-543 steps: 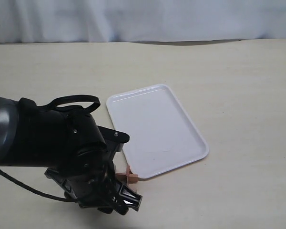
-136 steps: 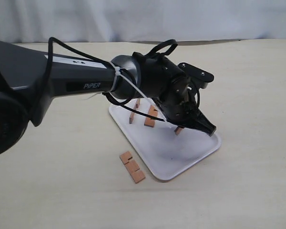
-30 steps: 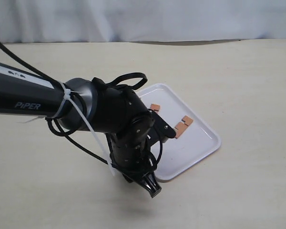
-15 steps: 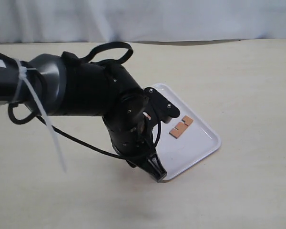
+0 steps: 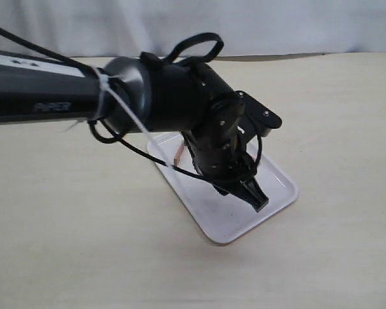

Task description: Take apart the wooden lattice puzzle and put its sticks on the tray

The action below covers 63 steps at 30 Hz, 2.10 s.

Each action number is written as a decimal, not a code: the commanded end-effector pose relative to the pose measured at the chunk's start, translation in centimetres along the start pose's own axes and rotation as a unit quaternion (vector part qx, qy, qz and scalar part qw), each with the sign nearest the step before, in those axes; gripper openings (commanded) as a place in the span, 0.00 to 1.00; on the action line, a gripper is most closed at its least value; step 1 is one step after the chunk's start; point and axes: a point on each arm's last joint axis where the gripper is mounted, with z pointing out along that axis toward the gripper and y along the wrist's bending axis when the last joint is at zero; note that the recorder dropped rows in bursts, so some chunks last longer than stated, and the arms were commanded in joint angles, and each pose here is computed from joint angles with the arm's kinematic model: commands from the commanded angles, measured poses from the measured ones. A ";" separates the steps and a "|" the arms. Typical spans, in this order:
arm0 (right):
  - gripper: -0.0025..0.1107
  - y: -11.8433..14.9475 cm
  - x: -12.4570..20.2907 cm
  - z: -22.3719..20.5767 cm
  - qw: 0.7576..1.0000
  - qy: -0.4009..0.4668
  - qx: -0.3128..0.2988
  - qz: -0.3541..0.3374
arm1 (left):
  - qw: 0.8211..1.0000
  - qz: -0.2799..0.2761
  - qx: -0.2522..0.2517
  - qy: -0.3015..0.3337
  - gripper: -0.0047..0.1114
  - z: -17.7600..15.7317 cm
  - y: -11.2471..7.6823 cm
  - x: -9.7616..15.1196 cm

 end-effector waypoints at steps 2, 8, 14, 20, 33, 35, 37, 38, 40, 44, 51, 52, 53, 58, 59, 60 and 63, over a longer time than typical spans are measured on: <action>0.06 -0.1 0.0 0.1 1.000 -0.001 0.004 0.001 | 0.999 -0.001 -0.002 0.054 0.04 3.5 -0.3 -0.4; 0.06 -0.1 0.0 0.1 1.000 -0.001 0.004 0.001 | 0.997 -0.001 -0.003 0.075 0.04 4.9 -0.4 -0.1; 0.06 -0.1 0.0 0.1 1.000 -0.001 0.004 0.001 | 0.998 -0.001 -0.002 0.064 0.12 4.8 -0.4 -0.3; 0.06 -0.1 0.0 0.1 1.000 -0.001 0.004 0.001 | 0.999 -0.002 -0.002 0.053 0.46 4.4 -0.3 -1.0; 0.06 -0.1 0.0 0.1 1.000 -0.001 0.004 0.001 | 0.997 0.012 -0.038 0.072 0.57 0.0 0.6 -2.8; 0.06 -0.1 0.0 0.1 1.000 -0.001 0.004 0.001 | 0.995 0.021 -0.059 0.081 0.53 -1.1 1.0 -2.6; 0.06 -0.1 0.0 0.1 1.000 -0.001 0.004 0.001 | 0.991 0.036 -0.090 0.090 0.41 -2.4 1.7 -2.5; 0.06 -0.1 0.0 0.1 1.000 -0.001 0.004 0.001 | 0.989 0.038 -0.105 0.094 0.33 -3.1 2.1 -2.4; 0.06 -0.1 0.0 0.1 1.000 -0.001 0.004 0.001 | 0.987 0.033 -0.122 0.103 0.19 -4.6 3.0 -2.2; 0.06 -0.1 0.0 0.1 1.000 -0.001 0.004 0.001 | 0.989 -0.017 -0.113 0.088 0.04 -6.9 6.1 -1.9; 0.06 -0.1 0.0 0.1 1.000 -0.001 0.004 0.001 | 0.983 -0.119 -0.097 0.103 0.04 -10.0 12.1 2.4; 0.06 -0.1 0.0 0.1 1.000 -0.001 0.004 0.001 | 0.981 -0.133 -0.097 0.107 0.04 -10.2 13.0 3.5; 0.06 -0.1 0.0 0.1 1.000 -0.001 0.004 0.001 | 0.979 -0.149 -0.096 0.102 0.04 -10.7 13.8 4.7; 0.06 -0.1 0.0 0.1 1.000 -0.001 0.004 0.001 | 0.965 -0.234 -0.098 0.068 0.04 -13.5 17.5 11.9; 0.06 -0.1 0.0 0.1 1.000 -0.001 0.004 0.001 | 0.961 -0.250 -0.100 0.058 0.04 -14.3 18.1 13.6; 0.06 -0.1 0.0 0.1 1.000 -0.001 0.004 0.001 | 0.957 -0.266 -0.105 0.048 0.04 -15.1 18.7 15.4; 0.06 -0.1 0.0 0.1 1.000 -0.001 0.004 0.001 | 0.937 -0.318 -0.144 0.002 0.04 -17.8 20.1 20.4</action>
